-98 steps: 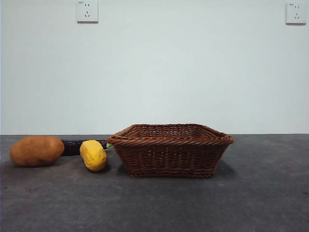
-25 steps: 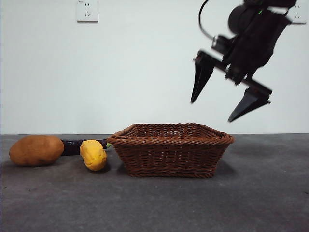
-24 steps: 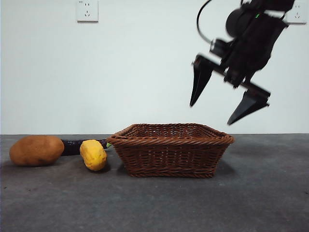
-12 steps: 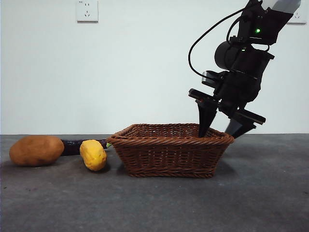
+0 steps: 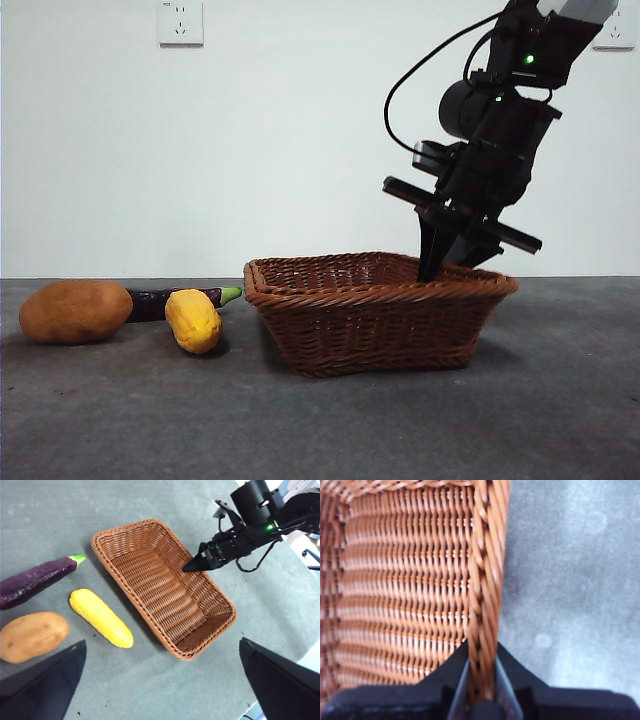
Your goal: Help me put the vegetables on the table into the basket
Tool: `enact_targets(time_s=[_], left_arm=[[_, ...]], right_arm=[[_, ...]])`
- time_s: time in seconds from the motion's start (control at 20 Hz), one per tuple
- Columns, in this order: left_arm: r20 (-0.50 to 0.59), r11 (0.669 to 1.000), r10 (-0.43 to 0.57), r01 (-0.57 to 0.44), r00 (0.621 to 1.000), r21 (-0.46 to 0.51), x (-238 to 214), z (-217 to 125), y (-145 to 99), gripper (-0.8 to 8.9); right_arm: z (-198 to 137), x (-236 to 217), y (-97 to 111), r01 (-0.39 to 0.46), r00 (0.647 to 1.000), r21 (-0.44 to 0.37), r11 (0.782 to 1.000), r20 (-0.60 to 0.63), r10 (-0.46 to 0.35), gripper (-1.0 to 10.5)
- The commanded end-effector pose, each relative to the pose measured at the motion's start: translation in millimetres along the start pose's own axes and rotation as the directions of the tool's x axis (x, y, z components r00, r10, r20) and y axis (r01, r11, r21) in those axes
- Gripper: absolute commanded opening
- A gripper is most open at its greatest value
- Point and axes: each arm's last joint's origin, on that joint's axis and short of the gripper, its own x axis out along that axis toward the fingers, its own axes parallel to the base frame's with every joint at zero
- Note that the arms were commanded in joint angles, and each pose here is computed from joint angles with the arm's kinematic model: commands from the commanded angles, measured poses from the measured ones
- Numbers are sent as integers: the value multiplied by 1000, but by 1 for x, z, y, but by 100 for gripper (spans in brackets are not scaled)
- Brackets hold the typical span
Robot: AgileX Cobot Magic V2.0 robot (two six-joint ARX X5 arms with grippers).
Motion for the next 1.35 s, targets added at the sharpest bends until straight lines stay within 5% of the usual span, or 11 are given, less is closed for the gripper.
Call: enact_targets(time_s=[0.05,0.3,0.6,1.0,1.35], left_arm=[[-3,1000,-7,7,1000,-5,1,1,0,628],[-73,996,-14,7,997,-86,24,6,11,625],[-166,982,106,-129,980,-135,101,15,10,625],[-306,939,164,-244,938,-242,205,-5,14,623],[-356,891,282,-381,891,-248,235,-21,25,622]], right_arm=[[5,-46,13,-3,993,-53,999,120,9,-12],[-13,-162,40,26,931,-144,989,365,28,-12],[-58,-247,51,89,869,-200,976,494,22,-12],[-82,-271,56,126,865,-229,965,502,6,-12],[-83,-270,56,134,872,-251,959,489,6,-12]])
